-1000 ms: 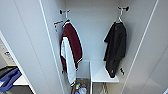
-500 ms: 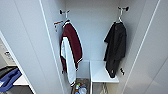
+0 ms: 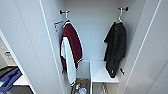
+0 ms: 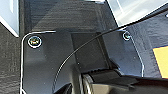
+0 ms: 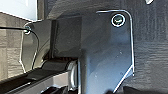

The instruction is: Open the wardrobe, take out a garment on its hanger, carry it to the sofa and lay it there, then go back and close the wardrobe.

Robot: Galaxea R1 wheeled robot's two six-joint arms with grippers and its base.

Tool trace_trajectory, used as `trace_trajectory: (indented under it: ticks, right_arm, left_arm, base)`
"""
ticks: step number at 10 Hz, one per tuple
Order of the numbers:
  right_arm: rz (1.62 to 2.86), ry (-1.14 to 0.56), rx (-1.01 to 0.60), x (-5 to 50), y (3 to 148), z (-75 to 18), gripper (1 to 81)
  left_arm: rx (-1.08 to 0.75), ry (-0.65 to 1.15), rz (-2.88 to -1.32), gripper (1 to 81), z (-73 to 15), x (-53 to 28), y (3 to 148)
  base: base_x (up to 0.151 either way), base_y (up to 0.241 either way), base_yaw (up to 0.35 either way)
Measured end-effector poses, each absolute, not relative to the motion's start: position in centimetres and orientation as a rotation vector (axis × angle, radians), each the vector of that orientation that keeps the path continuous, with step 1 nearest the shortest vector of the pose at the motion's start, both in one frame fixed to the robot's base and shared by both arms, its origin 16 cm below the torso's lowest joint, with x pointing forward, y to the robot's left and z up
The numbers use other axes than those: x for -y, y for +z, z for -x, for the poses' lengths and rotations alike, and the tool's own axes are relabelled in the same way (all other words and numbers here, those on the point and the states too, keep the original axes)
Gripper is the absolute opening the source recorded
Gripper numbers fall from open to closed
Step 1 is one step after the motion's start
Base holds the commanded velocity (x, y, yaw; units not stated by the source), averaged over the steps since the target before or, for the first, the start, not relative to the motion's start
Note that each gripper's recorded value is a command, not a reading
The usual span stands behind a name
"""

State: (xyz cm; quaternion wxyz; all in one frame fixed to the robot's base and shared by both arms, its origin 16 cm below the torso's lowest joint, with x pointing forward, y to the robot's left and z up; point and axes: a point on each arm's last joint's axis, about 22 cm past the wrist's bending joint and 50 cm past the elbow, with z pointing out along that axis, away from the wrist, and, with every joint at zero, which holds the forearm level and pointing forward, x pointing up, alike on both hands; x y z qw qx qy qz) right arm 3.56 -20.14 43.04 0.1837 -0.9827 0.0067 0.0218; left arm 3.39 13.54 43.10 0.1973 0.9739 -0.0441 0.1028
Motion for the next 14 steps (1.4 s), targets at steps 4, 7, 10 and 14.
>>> trace_trajectory:
  ticks: [4,7,10,14]
  right_arm:
    - [2.826,0.014,-0.056,22.1,41.9,-1.0,81.1]
    - [2.802,-0.025,-0.049,19.2,42.0,-0.4,81.1]
    - [2.804,-0.016,-0.164,19.2,42.0,1.0,81.1]
    - [2.768,0.016,-0.153,16.1,42.3,1.6,81.1]
  left_arm:
    - [0.124,0.281,-2.732,81.1,-3.2,-13.9,43.0]
    - [0.127,0.26,-2.742,81.1,-2.8,-14.4,42.9]
    - [0.145,0.154,-2.763,81.1,-0.5,-14.8,42.5]
    - [0.153,0.071,-2.77,81.1,2.0,-14.7,42.5]
  base:
    - [0.0,0.0,0.0]
    - [0.0,0.0,0.0]
    - [0.0,0.0,0.0]
    - [0.0,0.0,0.0]
